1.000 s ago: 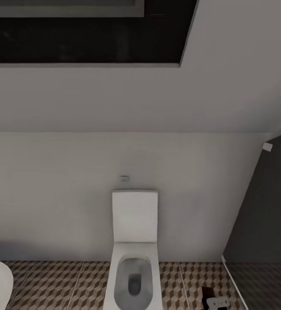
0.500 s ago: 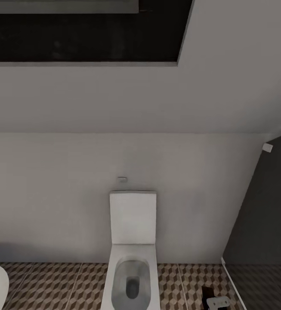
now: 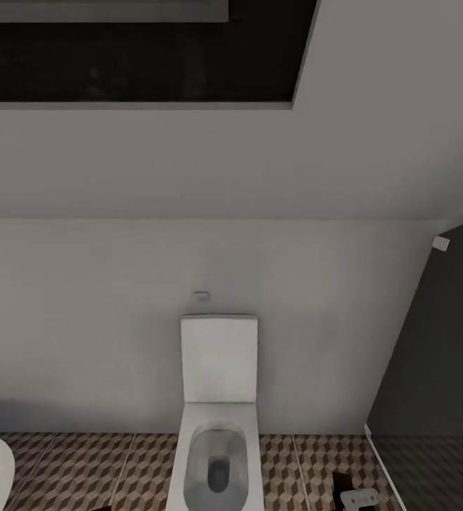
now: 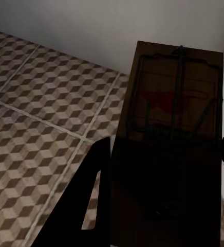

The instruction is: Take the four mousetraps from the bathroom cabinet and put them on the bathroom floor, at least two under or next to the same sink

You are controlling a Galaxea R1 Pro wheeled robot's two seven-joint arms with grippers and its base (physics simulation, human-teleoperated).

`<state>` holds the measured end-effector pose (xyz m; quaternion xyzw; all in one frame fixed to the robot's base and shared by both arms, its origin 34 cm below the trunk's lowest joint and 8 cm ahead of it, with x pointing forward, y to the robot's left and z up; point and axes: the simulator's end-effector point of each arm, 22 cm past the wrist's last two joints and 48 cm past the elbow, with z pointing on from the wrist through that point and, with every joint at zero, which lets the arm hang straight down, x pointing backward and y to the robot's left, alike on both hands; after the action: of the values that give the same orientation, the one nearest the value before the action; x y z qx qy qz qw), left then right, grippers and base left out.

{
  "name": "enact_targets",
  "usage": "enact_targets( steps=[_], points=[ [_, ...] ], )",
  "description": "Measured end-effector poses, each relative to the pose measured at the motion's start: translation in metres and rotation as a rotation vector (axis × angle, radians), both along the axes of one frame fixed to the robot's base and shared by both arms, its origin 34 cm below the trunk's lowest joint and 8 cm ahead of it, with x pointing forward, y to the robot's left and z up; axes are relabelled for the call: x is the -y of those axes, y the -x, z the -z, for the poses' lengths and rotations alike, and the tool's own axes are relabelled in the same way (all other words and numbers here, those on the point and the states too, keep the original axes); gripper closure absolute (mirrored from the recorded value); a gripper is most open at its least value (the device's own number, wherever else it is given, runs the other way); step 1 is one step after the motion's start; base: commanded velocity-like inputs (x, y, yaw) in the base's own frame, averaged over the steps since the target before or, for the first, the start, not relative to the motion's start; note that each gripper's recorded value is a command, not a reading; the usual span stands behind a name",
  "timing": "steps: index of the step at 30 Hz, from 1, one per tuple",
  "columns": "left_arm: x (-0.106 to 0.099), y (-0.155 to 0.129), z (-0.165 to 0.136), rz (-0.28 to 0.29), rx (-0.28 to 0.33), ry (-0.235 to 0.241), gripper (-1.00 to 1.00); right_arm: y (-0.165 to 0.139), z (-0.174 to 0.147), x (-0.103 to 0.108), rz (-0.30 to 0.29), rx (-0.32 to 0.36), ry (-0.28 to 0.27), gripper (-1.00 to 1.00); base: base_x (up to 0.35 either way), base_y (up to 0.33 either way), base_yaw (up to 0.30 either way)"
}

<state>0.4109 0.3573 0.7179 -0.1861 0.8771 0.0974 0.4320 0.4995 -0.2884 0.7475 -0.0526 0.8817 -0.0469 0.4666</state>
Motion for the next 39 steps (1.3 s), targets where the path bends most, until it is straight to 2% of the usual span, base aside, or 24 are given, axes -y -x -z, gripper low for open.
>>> enact_targets(
  steps=[4, 9, 15, 25, 32, 39],
  points=[
    [0.003, -0.002, 0.001, 0.006, 0.004, 0.000, 1.00, -0.001, 0.002, 0.000, 0.000, 0.000, 0.000, 1.00, 0.000, 0.000, 0.000],
    [-0.005, -0.005, 0.002, -0.003, 0.010, -0.013, 1.00, -0.003, 0.005, 0.000, 0.000, 0.000, 0.000, 1.00, 0.000, 0.000, 0.000],
    [-0.029, -0.009, 0.002, -0.024, 0.014, -0.041, 1.00, -0.006, 0.009, 0.000, 0.000, 0.000, 0.000, 1.00, 0.000, 0.000, 0.000],
    [-0.033, -0.017, 0.006, -0.051, 0.026, -0.051, 1.00, -0.010, 0.017, 0.000, 0.000, 0.000, 0.000, 1.00, 0.000, 0.000, 0.000],
    [-0.052, -0.012, 0.008, -0.142, 0.011, -0.108, 1.00, -0.012, 0.023, 0.000, 0.000, 0.001, 0.000, 1.00, 0.000, 0.000, 0.000],
    [-0.055, -0.017, 0.010, -0.170, 0.020, -0.121, 1.00, -0.015, 0.029, 0.000, 0.000, 0.001, 0.000, 1.00, 0.000, 0.000, 0.000]
  ],
)
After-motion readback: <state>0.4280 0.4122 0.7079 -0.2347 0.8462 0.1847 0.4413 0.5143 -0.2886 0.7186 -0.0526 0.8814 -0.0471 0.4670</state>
